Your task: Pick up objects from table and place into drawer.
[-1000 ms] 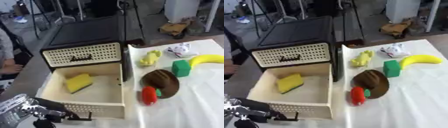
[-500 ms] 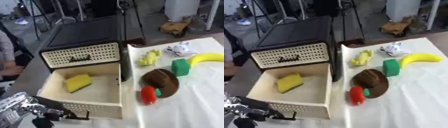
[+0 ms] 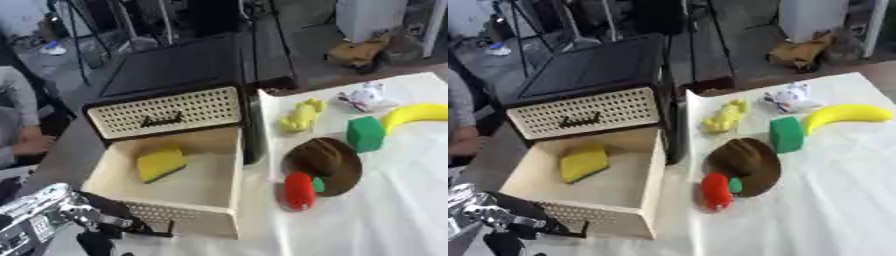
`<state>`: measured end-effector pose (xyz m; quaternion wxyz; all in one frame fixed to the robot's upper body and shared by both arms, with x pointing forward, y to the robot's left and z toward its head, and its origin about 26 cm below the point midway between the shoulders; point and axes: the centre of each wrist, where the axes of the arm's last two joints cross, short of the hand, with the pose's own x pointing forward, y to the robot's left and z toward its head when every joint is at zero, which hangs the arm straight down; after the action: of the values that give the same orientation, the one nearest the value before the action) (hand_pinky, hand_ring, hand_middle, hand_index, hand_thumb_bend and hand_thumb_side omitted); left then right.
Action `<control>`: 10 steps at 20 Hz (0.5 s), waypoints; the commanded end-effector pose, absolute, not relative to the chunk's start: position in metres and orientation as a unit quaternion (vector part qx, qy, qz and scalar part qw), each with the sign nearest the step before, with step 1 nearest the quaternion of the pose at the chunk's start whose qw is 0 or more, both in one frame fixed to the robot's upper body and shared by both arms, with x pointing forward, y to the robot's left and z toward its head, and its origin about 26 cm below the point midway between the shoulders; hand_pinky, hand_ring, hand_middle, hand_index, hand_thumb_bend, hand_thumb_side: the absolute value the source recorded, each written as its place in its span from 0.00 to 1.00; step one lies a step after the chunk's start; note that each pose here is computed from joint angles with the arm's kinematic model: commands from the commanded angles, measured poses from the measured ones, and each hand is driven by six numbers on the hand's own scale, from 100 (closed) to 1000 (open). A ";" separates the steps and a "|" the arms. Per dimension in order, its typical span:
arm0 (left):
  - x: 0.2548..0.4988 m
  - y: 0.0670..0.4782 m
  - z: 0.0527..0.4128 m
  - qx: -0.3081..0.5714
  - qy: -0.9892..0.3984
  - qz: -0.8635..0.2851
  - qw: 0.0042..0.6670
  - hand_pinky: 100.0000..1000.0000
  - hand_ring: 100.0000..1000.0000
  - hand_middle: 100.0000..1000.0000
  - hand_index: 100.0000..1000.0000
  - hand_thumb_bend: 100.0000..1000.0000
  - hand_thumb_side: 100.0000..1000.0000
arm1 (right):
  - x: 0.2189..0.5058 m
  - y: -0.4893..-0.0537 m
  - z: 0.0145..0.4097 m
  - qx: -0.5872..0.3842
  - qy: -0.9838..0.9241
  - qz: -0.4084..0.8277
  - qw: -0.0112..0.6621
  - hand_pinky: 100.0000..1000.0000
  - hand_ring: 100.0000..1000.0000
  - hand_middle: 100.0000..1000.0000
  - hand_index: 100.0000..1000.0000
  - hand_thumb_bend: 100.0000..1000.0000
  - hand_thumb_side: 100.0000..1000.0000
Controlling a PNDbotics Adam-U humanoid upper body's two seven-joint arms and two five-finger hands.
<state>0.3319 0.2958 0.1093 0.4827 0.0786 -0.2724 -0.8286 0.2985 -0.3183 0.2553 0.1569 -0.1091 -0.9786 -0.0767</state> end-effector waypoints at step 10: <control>0.332 0.291 0.129 0.079 -0.292 -0.837 0.456 0.00 0.00 0.00 0.83 0.00 0.47 | 0.295 -0.319 0.263 -0.115 -0.980 -0.065 0.148 0.67 0.78 0.70 0.78 0.00 1.00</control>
<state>0.3308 0.2894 0.1148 0.4670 0.0687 -0.2864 -0.8338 0.2985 -0.3184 0.2551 0.1609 -0.1113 -0.9776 -0.0770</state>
